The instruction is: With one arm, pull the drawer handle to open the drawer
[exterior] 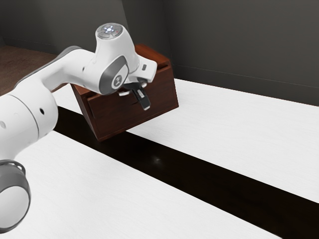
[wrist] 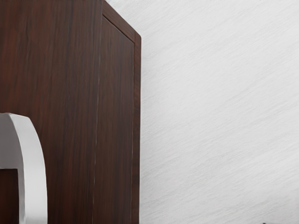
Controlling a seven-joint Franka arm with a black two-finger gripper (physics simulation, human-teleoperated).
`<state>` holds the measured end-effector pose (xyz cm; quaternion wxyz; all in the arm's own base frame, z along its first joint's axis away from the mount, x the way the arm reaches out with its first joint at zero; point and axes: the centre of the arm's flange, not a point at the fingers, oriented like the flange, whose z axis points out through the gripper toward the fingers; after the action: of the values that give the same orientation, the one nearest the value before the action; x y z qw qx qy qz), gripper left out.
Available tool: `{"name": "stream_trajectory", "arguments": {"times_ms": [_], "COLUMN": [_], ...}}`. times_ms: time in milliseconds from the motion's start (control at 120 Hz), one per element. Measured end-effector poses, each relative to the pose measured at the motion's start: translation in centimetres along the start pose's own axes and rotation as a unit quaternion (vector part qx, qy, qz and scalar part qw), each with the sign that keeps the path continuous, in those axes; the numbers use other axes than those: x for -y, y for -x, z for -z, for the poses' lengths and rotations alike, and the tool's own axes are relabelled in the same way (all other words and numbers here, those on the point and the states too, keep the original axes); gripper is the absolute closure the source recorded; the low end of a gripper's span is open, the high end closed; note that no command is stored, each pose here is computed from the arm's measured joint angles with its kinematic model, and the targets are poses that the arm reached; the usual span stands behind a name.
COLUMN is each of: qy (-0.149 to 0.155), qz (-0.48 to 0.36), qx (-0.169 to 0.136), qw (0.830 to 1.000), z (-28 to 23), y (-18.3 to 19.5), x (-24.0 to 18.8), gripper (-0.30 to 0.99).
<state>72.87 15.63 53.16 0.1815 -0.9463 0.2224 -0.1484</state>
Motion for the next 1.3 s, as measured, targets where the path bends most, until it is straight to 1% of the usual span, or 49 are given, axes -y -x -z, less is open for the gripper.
{"name": "stream_trajectory", "arguments": {"times_ms": [58, 125, 275, 325, 408, 475, 583, 700, 758, 883, 925, 1017, 1050, 1108, 1150, 1183, 1217, 1300], "qy": [0.001, 0.001, 0.0, 0.002, 0.003, 0.005, 0.005, 0.005, 0.006, 0.009, 0.011, 0.01, 0.01, 0.01, 0.01, 0.006, -0.002, -0.037], "qz": [-0.003, -0.006, -0.014, -0.018, -0.023, -0.026, -0.033, -0.041, -0.043, -0.049, -0.053, -0.06, -0.061, -0.064, -0.067, -0.067, -0.067, -0.056], "qx": [-0.002, -0.007, -0.012, -0.012, -0.014, -0.015, -0.021, -0.018, -0.015, -0.016, -0.018, -0.021, -0.021, -0.021, -0.023, -0.03, -0.04, -0.076], "qw": [1.0, 1.0, 1.0, 1.0, 1.0, 1.0, 0.999, 0.999, 0.999, 0.999, 0.998, 0.998, 0.998, 0.998, 0.997, 0.997, 0.997, 0.995], "z": [0.3, 1.0, 1.9, 1.8, 1.9, 2.2, 3.5, 4.1, 3.8, 3.7, 3.9, 4.8, 4.8, 4.9, 5.3, 6.6, 8.8, 18.0], "y": [0.0, -0.1, -0.3, -0.5, -0.8, -0.8, -1.1, -0.8, -0.7, -1.0, -1.3, -1.5, -1.5, -1.4, -1.5, -1.5, -1.3, 0.9], "x": [-0.4, -0.7, -1.6, -2.2, -2.9, -3.4, -4.4, -5.5, -6.1, -7.3, -8.0, -9.1, -9.4, -10.0, -10.5, -10.6, -10.6, -9.7], "gripper": [0.1, 0.16, 0.19, 0.16, 0.14, 0.15, 0.21, 0.19, 0.14, 0.08, 0.1, 0.16, 0.17, 0.13, 0.16, 0.32, 0.28, 0.18]}}
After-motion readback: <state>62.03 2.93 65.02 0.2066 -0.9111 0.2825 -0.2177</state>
